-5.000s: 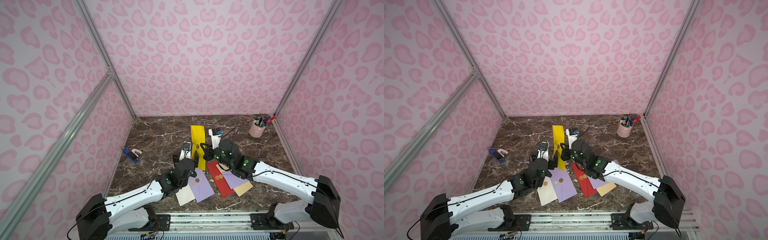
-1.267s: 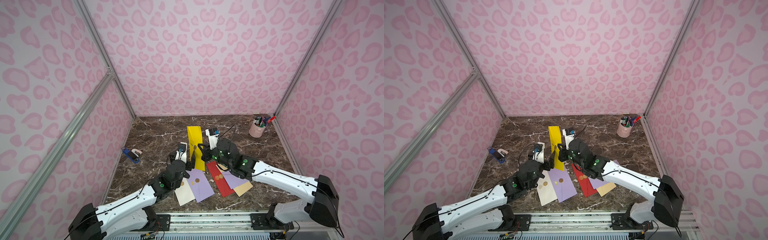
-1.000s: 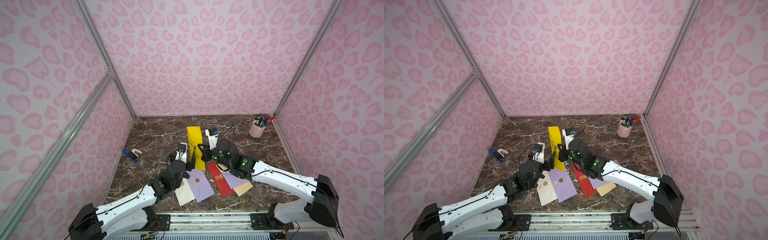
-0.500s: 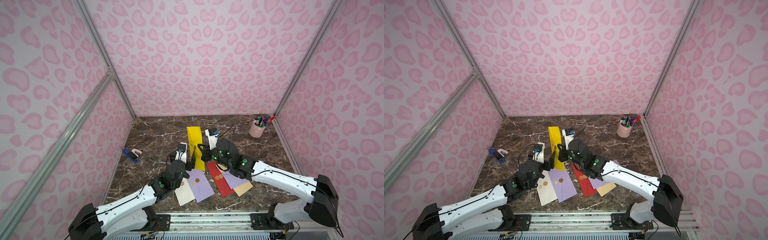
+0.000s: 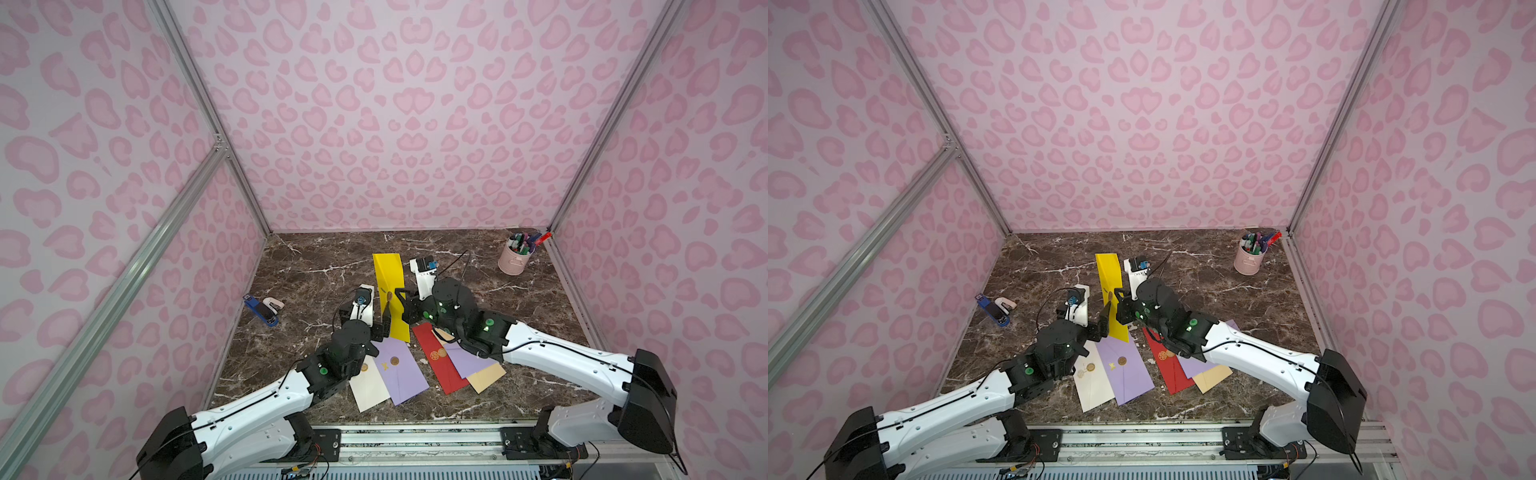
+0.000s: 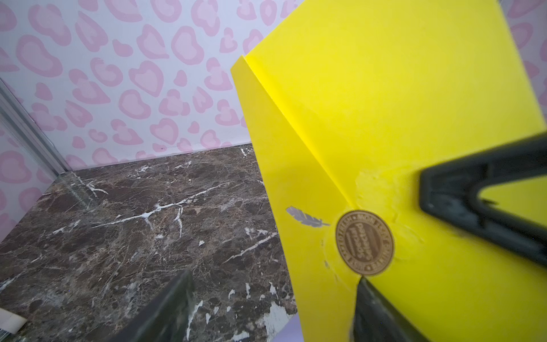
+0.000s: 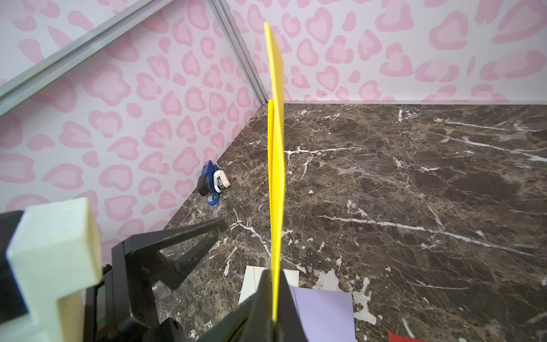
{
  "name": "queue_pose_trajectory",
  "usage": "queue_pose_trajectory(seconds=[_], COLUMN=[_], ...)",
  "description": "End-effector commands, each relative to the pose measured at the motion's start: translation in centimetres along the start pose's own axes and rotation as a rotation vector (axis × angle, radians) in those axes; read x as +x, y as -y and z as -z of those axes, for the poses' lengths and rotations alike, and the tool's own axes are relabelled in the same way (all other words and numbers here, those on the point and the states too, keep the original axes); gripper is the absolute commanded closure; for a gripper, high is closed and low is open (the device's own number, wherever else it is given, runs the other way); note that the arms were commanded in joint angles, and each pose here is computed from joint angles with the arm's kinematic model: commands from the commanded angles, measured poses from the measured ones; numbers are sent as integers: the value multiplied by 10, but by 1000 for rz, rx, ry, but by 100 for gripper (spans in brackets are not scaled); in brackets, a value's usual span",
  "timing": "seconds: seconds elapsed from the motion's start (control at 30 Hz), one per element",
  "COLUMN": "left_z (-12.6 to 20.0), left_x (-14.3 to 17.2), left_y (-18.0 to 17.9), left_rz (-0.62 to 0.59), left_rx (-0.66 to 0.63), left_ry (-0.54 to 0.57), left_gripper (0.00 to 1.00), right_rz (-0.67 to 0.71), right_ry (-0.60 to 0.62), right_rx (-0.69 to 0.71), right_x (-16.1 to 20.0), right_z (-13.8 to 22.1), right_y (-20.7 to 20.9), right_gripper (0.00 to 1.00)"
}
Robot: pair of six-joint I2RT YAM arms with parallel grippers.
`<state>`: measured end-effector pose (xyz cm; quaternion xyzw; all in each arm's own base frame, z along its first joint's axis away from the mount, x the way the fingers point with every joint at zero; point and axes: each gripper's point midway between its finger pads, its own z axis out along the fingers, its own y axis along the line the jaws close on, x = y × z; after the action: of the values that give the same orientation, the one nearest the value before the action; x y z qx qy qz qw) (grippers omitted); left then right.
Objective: Open the envelope
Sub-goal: Open the envelope flap on the envelope.
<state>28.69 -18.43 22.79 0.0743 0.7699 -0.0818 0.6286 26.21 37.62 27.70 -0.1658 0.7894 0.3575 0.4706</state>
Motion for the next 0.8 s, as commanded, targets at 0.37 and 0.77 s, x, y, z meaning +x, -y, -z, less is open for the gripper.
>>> queue_pose_trajectory(seconds=[0.37, 0.77], left_z=[2, 3], left_x=[-11, -11], left_y=[-1, -3], left_rz=[29, 26], left_rx=[3, -5], left_ry=[35, 34], left_gripper=[18, 18], right_rz=[-3, -2], right_ry=[14, 16], right_rx=[-10, -9], right_x=[-3, -4], right_z=[1, 3], right_y=[-3, -3], right_gripper=[100, 100])
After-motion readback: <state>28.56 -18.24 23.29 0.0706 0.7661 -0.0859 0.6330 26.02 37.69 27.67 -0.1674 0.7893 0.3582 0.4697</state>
